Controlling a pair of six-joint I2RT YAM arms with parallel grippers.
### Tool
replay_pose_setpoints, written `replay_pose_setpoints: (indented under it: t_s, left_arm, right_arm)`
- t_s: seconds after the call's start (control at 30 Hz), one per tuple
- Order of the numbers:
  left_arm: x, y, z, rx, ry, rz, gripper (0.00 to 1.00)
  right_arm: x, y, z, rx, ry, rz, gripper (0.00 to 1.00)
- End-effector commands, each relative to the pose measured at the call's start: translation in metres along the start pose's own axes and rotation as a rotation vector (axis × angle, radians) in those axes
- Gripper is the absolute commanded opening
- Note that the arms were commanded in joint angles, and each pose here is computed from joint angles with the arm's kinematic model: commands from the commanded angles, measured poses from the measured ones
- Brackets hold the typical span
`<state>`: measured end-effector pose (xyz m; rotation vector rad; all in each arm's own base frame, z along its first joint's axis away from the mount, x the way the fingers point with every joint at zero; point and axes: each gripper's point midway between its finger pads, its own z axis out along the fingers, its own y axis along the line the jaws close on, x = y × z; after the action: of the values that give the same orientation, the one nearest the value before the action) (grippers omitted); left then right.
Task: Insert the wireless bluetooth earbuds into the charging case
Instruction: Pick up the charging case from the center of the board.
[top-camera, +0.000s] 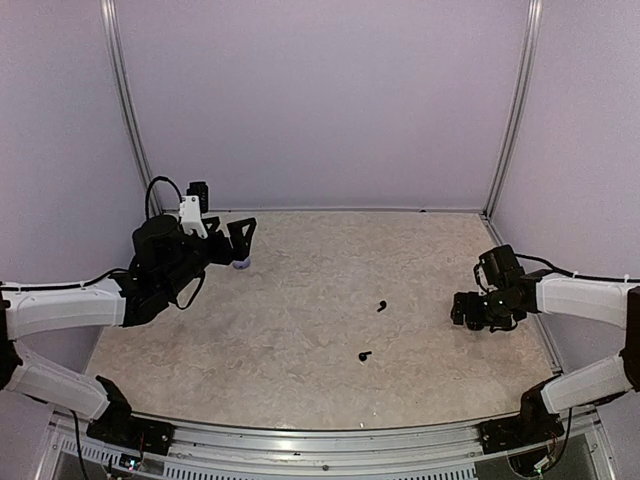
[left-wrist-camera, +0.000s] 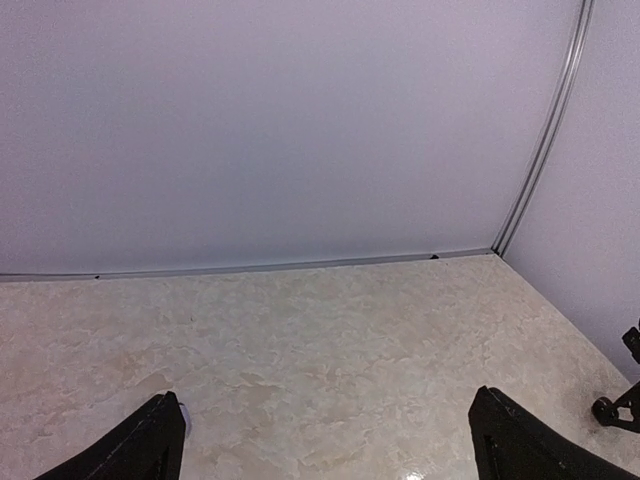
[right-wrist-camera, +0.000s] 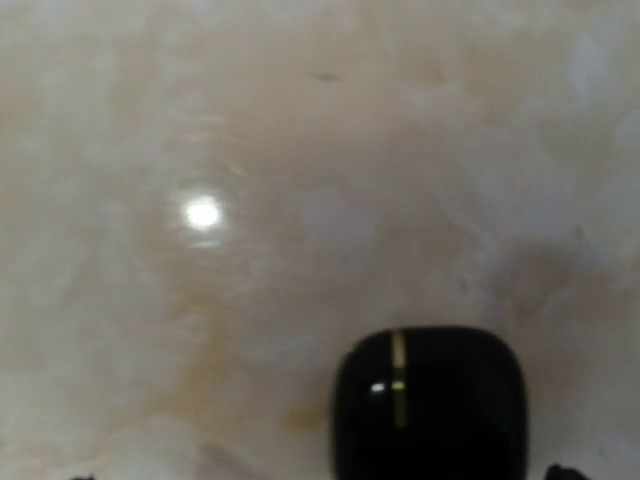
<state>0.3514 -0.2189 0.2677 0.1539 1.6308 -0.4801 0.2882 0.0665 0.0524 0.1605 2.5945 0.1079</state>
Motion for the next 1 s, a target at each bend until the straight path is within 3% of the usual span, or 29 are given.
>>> replay_pose_setpoints:
  t_s: [0.0,0.3,0.53,0.87,0.97]
  left_arm:
    - [-0.013,-0.008,0.002,0.026,-0.045,0.011,0.99]
    - [-0.009,-0.014,0.002,0.071,-0.029,0.022,0.99]
    - [-0.008,-0.016,0.001,0.092,-0.021,0.025,0.99]
    - [-0.006,-0.009,-0.004,0.112,-0.025,-0.010,0.99]
    - [-0.001,-0.020,-0.006,0.182,-0.017,0.002,0.99]
  right_arm:
    - [-0.001,-0.012,0.009,0.029,-0.011,0.032,0.96]
    - [0.006,-0.020,0.028,-0.006,0.046,0.061,0.83]
    - [0.010,-0.018,0.034,-0.023,0.072,0.045,0.67]
    - [0.014,0.013,0.034,-0.163,0.100,-0.026,0.39]
    - [0.001,0.041,0.019,-0.259,0.064,-0.101,0.36]
